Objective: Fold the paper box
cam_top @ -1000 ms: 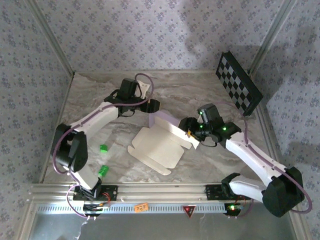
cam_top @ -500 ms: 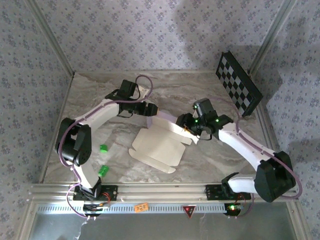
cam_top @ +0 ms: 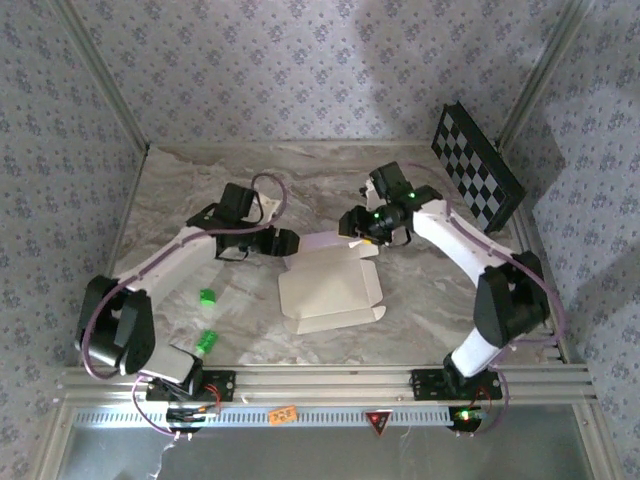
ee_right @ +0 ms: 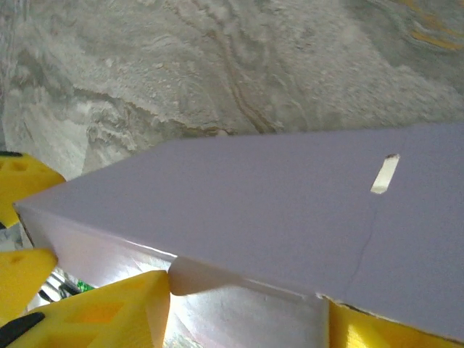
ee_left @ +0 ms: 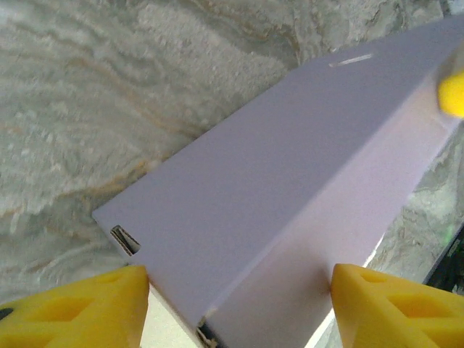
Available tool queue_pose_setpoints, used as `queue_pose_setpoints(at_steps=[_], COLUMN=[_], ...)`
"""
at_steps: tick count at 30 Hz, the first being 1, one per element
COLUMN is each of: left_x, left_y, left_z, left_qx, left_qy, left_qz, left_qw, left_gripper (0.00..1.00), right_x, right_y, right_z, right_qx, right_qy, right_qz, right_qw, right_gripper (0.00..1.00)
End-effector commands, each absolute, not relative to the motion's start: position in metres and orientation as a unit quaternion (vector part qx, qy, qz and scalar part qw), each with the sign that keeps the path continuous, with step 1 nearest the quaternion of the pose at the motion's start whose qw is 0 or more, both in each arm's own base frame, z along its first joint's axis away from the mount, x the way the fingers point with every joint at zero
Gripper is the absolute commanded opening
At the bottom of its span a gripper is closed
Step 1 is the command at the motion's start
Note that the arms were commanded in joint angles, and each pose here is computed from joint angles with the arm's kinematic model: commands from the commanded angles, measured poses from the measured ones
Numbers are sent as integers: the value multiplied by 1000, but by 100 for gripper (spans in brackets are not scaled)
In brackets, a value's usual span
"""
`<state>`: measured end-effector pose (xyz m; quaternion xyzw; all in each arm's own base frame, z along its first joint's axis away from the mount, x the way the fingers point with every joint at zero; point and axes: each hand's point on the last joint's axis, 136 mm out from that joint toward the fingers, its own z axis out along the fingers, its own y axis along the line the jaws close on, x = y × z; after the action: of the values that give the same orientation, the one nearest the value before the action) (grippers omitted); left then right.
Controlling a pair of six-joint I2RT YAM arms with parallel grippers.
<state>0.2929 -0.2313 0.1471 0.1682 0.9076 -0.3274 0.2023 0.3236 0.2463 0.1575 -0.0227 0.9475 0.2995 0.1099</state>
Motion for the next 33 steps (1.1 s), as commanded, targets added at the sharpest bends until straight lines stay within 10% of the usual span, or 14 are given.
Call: queue_pose_setpoints(at_steps=[1,12,23,33], left_x=[269,220,246,262], left_y=[-221,-189,-182,-224], left_z=[146,154,195,189], left_qx=[150,100,183,318], left_qy=[914,921,911,899], left_qz=[-327,-321,-256,-242], left_qw=[185,195,267,178], left_gripper=[67,69,79,84], right_x=[315,303,308,308], right_y=[269,330,275,243], right_z=[157,160,167,188], right_qx=[-101,-211,-193,-112], right_qy=[944,921,960,958], right_qz=[306,328,184,211], right_qw=[71,18,88,159], right_gripper=[52,55,63,64])
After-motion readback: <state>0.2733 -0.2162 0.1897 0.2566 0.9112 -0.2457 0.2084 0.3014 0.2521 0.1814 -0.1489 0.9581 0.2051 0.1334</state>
